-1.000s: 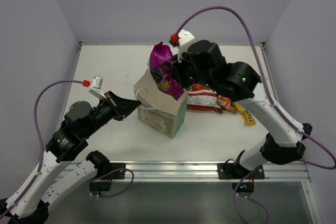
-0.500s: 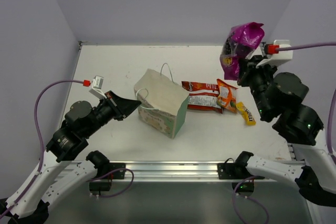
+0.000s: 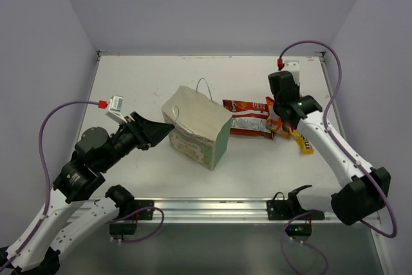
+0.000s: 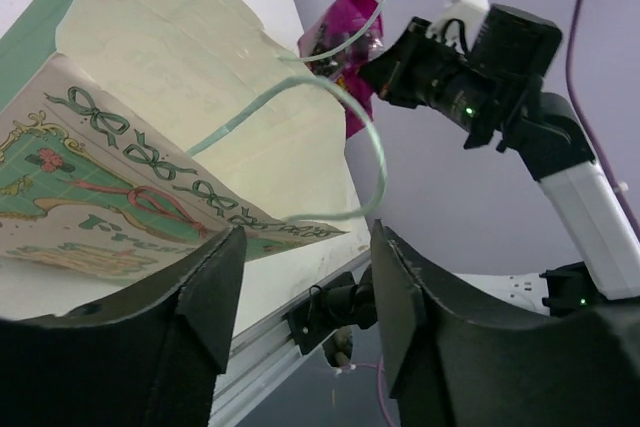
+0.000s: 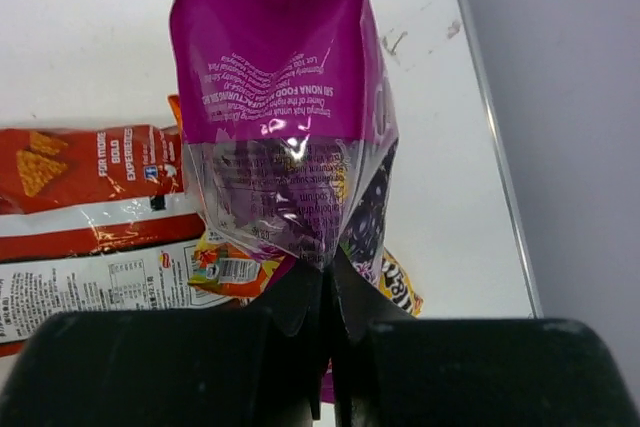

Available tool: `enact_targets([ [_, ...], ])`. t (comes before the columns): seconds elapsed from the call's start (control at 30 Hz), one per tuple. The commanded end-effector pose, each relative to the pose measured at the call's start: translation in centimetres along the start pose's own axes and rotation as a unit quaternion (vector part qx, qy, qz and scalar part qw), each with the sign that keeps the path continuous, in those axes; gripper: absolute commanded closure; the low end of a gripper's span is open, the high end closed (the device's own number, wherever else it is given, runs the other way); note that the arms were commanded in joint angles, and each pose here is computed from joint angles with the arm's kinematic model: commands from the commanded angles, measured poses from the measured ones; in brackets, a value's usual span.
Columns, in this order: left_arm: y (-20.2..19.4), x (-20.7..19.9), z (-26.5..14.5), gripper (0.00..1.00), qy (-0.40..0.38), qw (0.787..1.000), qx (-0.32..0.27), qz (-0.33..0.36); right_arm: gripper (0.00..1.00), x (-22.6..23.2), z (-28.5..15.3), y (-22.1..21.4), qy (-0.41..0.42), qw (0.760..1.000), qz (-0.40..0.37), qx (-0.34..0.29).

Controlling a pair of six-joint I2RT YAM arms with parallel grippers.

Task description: Take the snacks out of the paper bag

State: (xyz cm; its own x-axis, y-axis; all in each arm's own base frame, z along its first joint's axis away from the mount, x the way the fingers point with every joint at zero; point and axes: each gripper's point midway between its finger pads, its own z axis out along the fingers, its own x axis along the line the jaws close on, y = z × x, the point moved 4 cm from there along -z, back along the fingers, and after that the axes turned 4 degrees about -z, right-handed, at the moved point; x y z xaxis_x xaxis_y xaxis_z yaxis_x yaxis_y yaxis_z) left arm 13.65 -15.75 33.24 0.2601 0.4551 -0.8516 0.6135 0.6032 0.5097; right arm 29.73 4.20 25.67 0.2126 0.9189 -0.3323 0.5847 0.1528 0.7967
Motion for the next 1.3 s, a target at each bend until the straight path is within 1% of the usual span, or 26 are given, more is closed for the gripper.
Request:
enact_targets([
  [0.0,0.6,-1.3,-1.2,0.39,-0.017,1.0,-0.008,0.0,0.96,1.5,1.1,2.1,0.025,0.998,0.054,-0.013],
  [0.03,0.8,-1.6,-1.5,0.34,-0.02,1.0,-0.014,-0.002,0.94,2.9,2.1,1.8,0.038,0.998,0.046,0.009],
  [0.1,1.0,-1.6,-2.0,0.27,-0.018,1.0,-0.019,-0.006,0.87,4.2,3.0,1.1,0.047,0.997,0.037,0.045],
  [0.13,1.2,-2.0,-2.5,0.2,-0.023,0.999,-0.025,-0.006,0.85,4.8,3.3,1.3,0.055,0.996,0.033,0.053],
  [0.17,1.2,-1.9,-2.9,0.19,-0.017,0.999,-0.026,-0.01,0.84,5.7,4.2,0.4,0.062,0.995,0.019,0.078],
  [0.23,1.7,-2.4,-3.9,0.17,-0.02,0.999,-0.038,-0.009,0.78,6.4,4.5,-0.1,0.071,0.993,0.019,0.088],
  [0.27,1.6,-2.0,-4.2,0.16,-0.01,0.999,-0.037,-0.008,0.73,6.7,4.3,-0.1,0.084,0.992,0.023,0.087],
  [0.3,1.7,-2.0,-4.7,0.16,-0.006,0.999,-0.042,-0.008,0.54,6.9,4.1,-0.1,0.092,0.992,0.028,0.085],
  [0.33,1.7,-1.8,-5.2,0.15,0.002,0.999,-0.039,-0.008,0.44,6.9,3.9,-0.3,0.097,0.991,0.03,0.084],
  [0.37,1.5,-1.7,-5.5,0.14,0.004,0.999,-0.038,-0.008,0.31,6.5,3.2,0.0,0.101,0.991,0.039,0.074],
  [0.4,1.5,-1.6,-6.0,0.14,0.003,0.999,-0.042,-0.009,0.25,6.4,3.0,0.1,0.103,0.991,0.045,0.07],
  [0.47,1.4,-0.7,-6.4,0.08,0.02,0.999,-0.048,-0.014,0.14,6.2,2.4,-0.2,0.113,0.99,0.049,0.067],
  [0.5,1.2,-0.2,-6.7,0.04,0.022,0.998,-0.051,-0.016,0.12,5.9,1.9,-0.2,0.116,0.99,0.053,0.063],
  [0.6,0.4,1.2,-7.1,0.0,0.03,0.998,-0.053,-0.029,0.07,5.5,0.8,-0.6,0.134,0.987,0.061,0.064],
  [0.67,-0.1,2.1,-7.2,0.0,0.036,0.997,-0.054,-0.037,0.04,5.5,0.0,-1.0,0.149,0.984,0.072,0.068],
  [0.77,-0.9,3.8,-6.9,0.0,0.061,0.996,-0.051,-0.049,0.01,5.9,-2.1,-1.7,0.207,0.972,0.096,0.063],
  [0.83,-1.3,4.6,-6.8,0.0,0.074,0.995,-0.048,-0.055,0.01,6.2,-3.7,-2.6,0.249,0.96,0.108,0.059],
  [0.9,-1.6,5.4,-6.5,0.0,0.086,0.993,-0.047,-0.058,0.01,6.7,-4.7,-3.8,0.276,0.951,0.118,0.073],
  [0.93,-1.7,5.7,-6.4,0.0,0.089,0.993,-0.047,-0.059,0.01,6.7,-5.7,-3.9,0.297,0.945,0.123,0.066],
  [1.0,-1.9,6.3,-6.2,0.0,0.099,0.992,-0.048,-0.06,0.01,7.3,-6.8,-5.2,0.315,0.939,0.121,0.07],
  [1.07,-2.1,6.7,-5.9,0.0,0.105,0.992,-0.047,-0.058,0.01,7.6,-8.8,-5.4,0.357,0.924,0.125,0.052],
  [1.1,-2.2,7.0,-5.8,0.0,0.108,0.991,-0.047,-0.058,0.01,7.7,-9.1,-6.2,0.364,0.922,0.124,0.053],
  [1.13,-2.2,7.1,-5.8,0.0,0.11,0.991,-0.047,-0.057,0.01,7.2,-10.0,-5.9,0.378,0.916,0.135,0.031],
  [1.17,-2.3,7.5,-5.7,0.0,0.115,0.991,-0.047,-0.057,0.01,7.3,-10.6,-6.2,0.394,0.908,0.141,0.027],
  [1.23,-2.5,8.0,-5.6,0.0,0.12,0.99,-0.048,-0.06,0.01,6.9,-10.7,-7.6,0.396,0.904,0.157,0.026],
  [1.27,-2.6,8.2,-5.6,0.0,0.123,0.989,-0.049,-0.062,0.01,6.9,-11.3,-7.5,0.409,0.898,0.162,0.021],
])
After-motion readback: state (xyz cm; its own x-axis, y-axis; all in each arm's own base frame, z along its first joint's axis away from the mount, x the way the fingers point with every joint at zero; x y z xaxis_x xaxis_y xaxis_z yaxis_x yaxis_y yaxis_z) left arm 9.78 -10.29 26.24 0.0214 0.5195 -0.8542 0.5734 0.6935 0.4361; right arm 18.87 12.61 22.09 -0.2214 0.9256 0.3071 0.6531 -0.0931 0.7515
